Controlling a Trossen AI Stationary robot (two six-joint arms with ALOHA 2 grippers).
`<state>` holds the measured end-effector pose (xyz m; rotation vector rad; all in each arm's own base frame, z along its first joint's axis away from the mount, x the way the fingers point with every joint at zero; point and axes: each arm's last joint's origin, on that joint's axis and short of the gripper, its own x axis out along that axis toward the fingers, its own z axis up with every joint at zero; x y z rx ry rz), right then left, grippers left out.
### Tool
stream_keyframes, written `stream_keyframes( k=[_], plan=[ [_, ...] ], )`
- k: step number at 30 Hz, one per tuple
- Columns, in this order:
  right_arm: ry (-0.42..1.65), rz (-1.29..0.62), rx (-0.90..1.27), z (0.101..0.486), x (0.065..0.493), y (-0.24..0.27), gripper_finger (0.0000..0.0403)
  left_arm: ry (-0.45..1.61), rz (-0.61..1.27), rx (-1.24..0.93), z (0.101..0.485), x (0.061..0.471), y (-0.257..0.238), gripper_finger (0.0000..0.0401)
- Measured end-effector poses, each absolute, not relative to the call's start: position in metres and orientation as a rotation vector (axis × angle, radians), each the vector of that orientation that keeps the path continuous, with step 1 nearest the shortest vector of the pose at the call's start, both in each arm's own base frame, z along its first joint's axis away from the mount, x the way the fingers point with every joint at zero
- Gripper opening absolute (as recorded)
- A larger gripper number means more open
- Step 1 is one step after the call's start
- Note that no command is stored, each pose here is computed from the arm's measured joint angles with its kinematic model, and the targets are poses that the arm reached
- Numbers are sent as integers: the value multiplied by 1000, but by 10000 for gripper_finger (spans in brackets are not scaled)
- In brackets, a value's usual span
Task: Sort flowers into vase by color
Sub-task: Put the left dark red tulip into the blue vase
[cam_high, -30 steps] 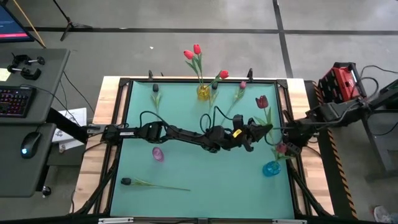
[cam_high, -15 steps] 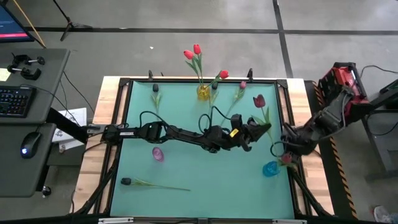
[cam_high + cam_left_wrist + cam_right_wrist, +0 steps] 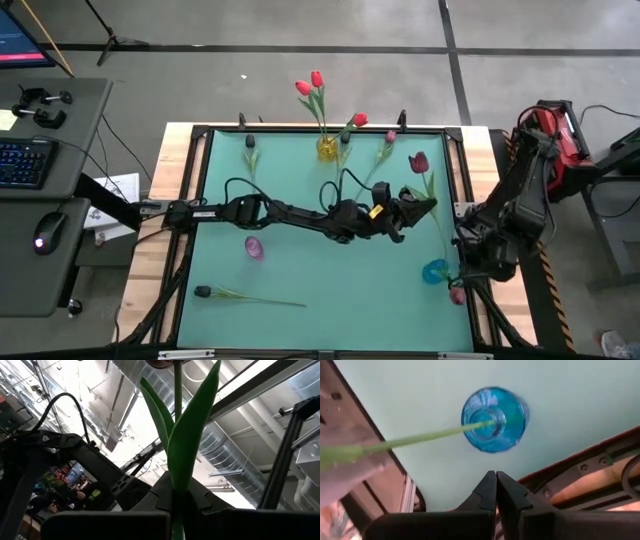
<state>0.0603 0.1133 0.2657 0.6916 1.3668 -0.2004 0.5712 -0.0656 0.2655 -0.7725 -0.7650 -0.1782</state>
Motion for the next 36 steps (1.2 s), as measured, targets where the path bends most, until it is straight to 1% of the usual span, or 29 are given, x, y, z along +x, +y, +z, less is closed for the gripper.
stream_keyframes(
  k=[6, 10, 15, 21, 29, 36],
  plan=[
    [1340, -258, 709, 262, 58, 116, 0, -765, -177, -772, 266, 571, -65, 0],
    [1372, -266, 761, 244, 55, 122, 0, -746, -201, -740, 265, 572, -66, 0],
    [1334, -259, 834, 223, 57, 126, 0, -727, -243, -687, 265, 572, -68, 0],
    [1328, -257, 832, 222, 57, 126, 0, -721, -265, -671, 265, 573, -64, 0],
    [1271, -273, 833, 222, 58, 125, 0, -652, -465, -637, 265, 574, -51, 0],
    [1263, -277, 831, 221, 59, 125, 0, -647, -474, -605, 265, 575, -38, 0]
  ],
)
